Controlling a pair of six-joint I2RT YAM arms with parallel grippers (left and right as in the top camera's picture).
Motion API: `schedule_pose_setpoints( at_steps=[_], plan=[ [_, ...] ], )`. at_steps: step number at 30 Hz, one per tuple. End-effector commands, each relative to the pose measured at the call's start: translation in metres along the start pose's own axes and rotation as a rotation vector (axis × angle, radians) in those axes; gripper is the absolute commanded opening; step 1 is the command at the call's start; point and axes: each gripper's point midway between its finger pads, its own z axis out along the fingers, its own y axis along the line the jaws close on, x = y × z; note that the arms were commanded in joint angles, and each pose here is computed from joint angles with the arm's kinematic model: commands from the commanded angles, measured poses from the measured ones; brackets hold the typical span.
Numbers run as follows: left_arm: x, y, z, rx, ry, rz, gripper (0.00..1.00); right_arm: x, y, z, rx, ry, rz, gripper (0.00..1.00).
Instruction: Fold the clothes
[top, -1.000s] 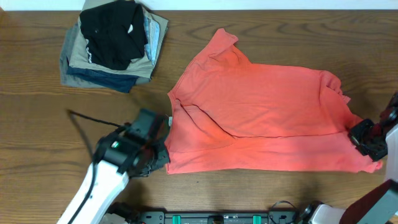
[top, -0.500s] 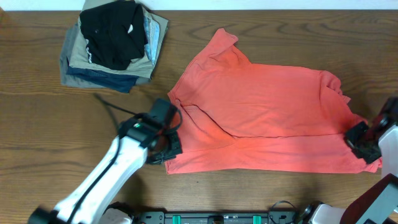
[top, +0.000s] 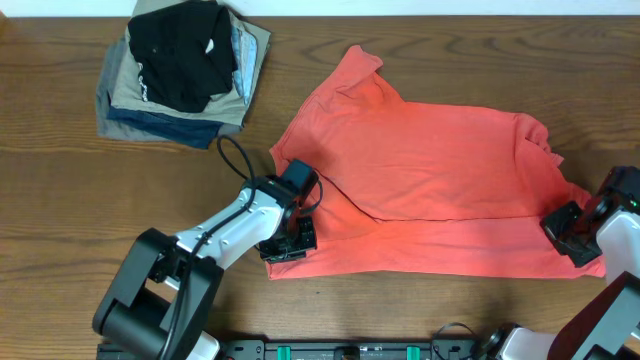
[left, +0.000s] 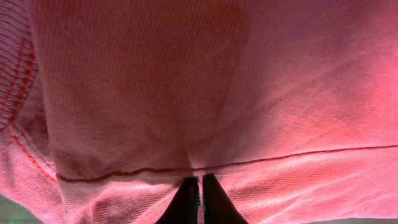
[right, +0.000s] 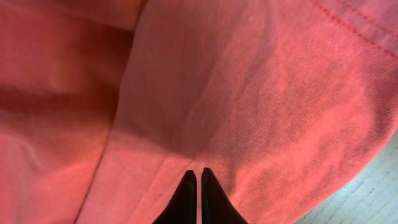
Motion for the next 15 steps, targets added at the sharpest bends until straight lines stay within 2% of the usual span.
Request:
schedule_pose_setpoints(
  at_steps=[1, 5, 10, 15],
  plan=[
    [0.011, 0.016, 0.022, -0.069, 0.077, -0.015, 0.07, 0.007, -0.007, 0.012, 0.031, 0.045, 0.007, 0.06],
    [0.023, 0.027, 0.020, -0.115, 0.125, -0.044, 0.06, 0.015, -0.010, 0.026, 0.053, 0.099, 0.011, 0.06],
    [0.039, 0.040, 0.018, -0.161, 0.178, -0.079, 0.06, 0.021, -0.015, 0.037, 0.083, 0.141, 0.018, 0.01],
    [0.054, 0.058, 0.012, -0.216, 0.181, -0.151, 0.06, 0.021, -0.024, 0.038, 0.108, 0.149, 0.038, 0.02]
  ],
)
